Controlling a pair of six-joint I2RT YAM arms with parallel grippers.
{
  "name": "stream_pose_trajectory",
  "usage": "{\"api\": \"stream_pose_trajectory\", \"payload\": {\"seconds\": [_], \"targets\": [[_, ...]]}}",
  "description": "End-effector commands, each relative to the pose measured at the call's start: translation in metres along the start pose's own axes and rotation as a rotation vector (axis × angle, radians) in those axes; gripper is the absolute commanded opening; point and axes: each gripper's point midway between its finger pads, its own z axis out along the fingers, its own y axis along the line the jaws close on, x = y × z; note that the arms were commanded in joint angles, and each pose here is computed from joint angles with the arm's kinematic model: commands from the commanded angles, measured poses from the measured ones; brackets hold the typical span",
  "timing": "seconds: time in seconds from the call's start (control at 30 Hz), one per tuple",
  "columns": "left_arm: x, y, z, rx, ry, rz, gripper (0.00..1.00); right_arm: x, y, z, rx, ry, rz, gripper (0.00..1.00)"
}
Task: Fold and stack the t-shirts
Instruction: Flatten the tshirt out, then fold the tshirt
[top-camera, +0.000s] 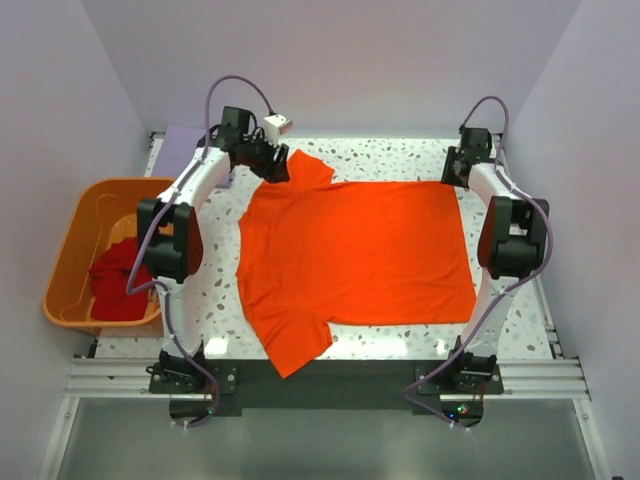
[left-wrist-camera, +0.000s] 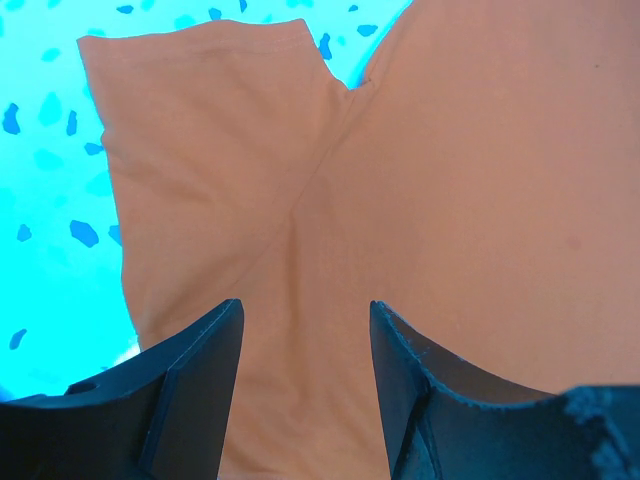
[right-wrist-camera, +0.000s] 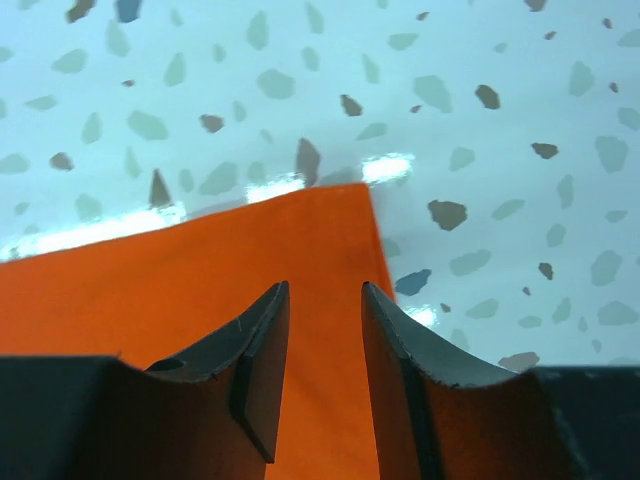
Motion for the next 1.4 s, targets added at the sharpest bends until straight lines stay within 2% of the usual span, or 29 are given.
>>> {"api": "stream_pose_trajectory", "payload": {"seconds": [0.0,0.27,0.53,0.87,0.97,1.13,1.37], "targets": [[-0.030,0.002,0.003,-0.002,-0.080,-0.006,0.59,-0.052,-0.013,0.002,0.064,-0.161,0.071,0.40],[-0.021,0.018,0.027,-0.012,-0.062,-0.044,0.59,-0.036,-0.019,0.030,0.085,-0.115,0.064,0.39],[-0.024,0.028,0.033,-0.024,-0.065,-0.044,0.59,-0.022,-0.023,0.040,0.107,-0.072,0.044,0.39],[-0.018,0.044,0.043,-0.044,-0.058,-0.084,0.60,-0.022,-0.021,0.052,0.103,-0.048,0.026,0.43],[-0.022,0.049,0.046,-0.045,-0.068,-0.097,0.60,-0.022,-0.019,0.054,0.090,-0.020,0.014,0.42],[-0.021,0.055,0.045,-0.055,-0.067,-0.101,0.61,0.001,-0.019,0.067,0.081,0.099,-0.049,0.40],[-0.012,0.058,0.045,-0.057,-0.051,-0.120,0.61,-0.001,-0.015,0.070,0.058,0.113,-0.051,0.43]]}}
